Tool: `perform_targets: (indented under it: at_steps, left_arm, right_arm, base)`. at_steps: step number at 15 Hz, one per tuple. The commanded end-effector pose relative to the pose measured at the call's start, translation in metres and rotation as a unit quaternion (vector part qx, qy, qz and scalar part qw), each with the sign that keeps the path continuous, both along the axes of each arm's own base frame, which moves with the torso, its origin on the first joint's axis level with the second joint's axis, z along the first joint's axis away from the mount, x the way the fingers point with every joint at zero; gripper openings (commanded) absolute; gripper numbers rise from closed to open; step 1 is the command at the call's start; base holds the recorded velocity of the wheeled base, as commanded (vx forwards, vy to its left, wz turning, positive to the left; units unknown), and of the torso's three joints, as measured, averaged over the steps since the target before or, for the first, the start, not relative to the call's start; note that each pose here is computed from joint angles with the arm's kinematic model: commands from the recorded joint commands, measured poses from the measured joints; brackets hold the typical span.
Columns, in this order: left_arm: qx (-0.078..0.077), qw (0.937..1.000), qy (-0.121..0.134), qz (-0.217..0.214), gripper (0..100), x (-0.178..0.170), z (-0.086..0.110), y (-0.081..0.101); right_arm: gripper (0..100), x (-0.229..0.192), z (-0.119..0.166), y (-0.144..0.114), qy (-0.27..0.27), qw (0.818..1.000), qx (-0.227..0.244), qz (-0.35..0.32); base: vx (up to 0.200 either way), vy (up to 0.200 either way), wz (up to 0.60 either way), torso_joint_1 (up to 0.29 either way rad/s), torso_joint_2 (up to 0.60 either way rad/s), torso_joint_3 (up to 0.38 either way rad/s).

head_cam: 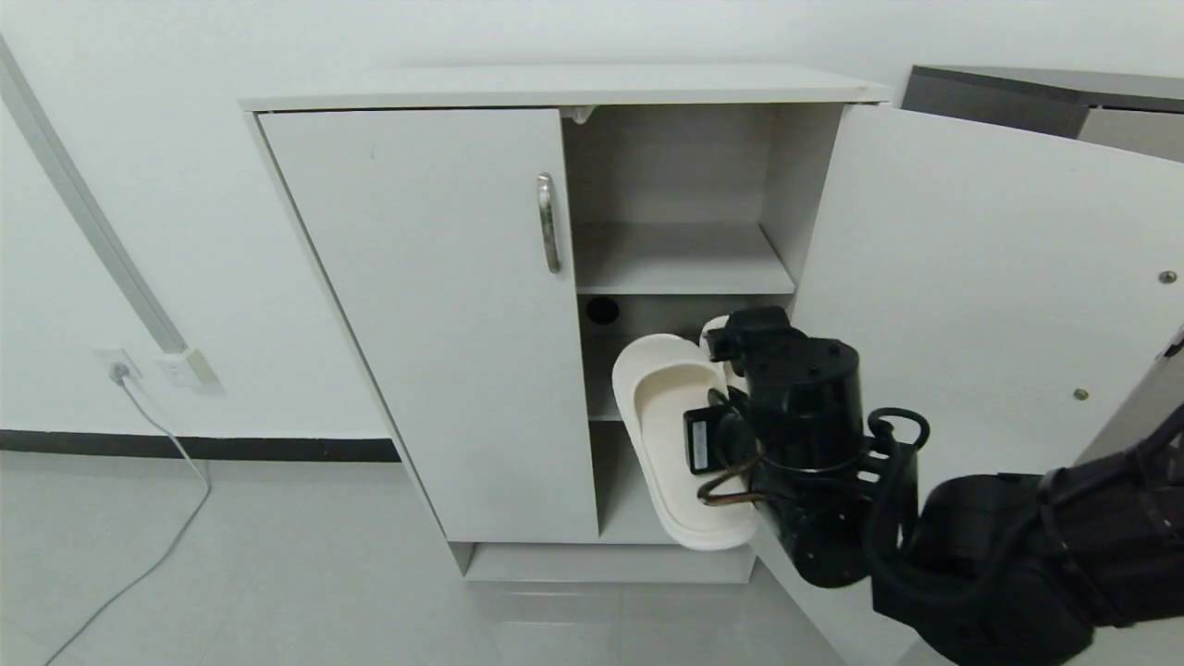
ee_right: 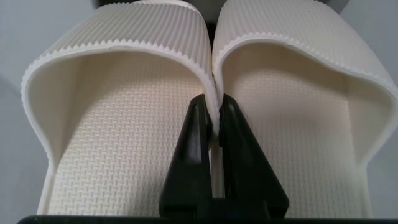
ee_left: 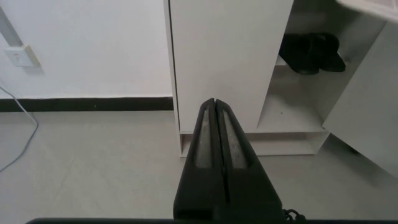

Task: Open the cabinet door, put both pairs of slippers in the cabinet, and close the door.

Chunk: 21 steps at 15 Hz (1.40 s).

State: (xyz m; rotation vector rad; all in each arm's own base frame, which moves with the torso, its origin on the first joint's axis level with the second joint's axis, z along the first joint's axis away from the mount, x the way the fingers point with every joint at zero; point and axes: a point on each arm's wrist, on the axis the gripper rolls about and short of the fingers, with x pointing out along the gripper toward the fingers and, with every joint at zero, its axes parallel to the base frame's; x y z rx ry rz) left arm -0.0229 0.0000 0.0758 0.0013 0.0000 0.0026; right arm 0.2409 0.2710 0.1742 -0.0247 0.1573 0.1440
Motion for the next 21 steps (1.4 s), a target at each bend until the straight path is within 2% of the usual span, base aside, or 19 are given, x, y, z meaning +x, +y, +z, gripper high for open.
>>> perform_targets:
  at_steps: [1,4,9,12,21]
  left_arm:
    - [0.000,1.0000,0.000,0.000,0,0.000,0.000,0.000]
    - [0.000,1.0000,0.000,-0.001,0,0.000,0.000,0.000]
    - [0.000,1.0000,0.000,-0.001,0,0.000,0.000,0.000]
    - [0.001,1.0000,0.000,-0.001,0,0.000,0.000,0.000]
    - [0.001,1.0000,0.000,-0.002,0,0.000,0.000,0.000]
  right_arm:
    - [0,0.010,0.006,0.027,0.001,1.000,-0.005,-0.020]
    - [0,0.002,0.038,0.027,-0.003,1.000,-0.002,-0.030]
    - [0,-0.005,0.063,0.022,-0.026,0.998,0.019,-0.045]
    - [0,0.000,0.069,0.024,-0.033,0.998,0.021,-0.046]
    - [0,0.005,0.058,0.029,-0.026,0.998,0.011,-0.048]
  base:
    - [0.000,0.000,0.00,0.000,0.00,0.000]
    - [0.000,0.000,0.00,0.000,0.00,0.000]
    - [0.000,0.000,0.00,0.000,0.00,0.000]
    - [0.000,0.000,0.00,0.000,0.00,0.000]
    - [0.200,0.000,0.00,0.000,0.00,0.004]
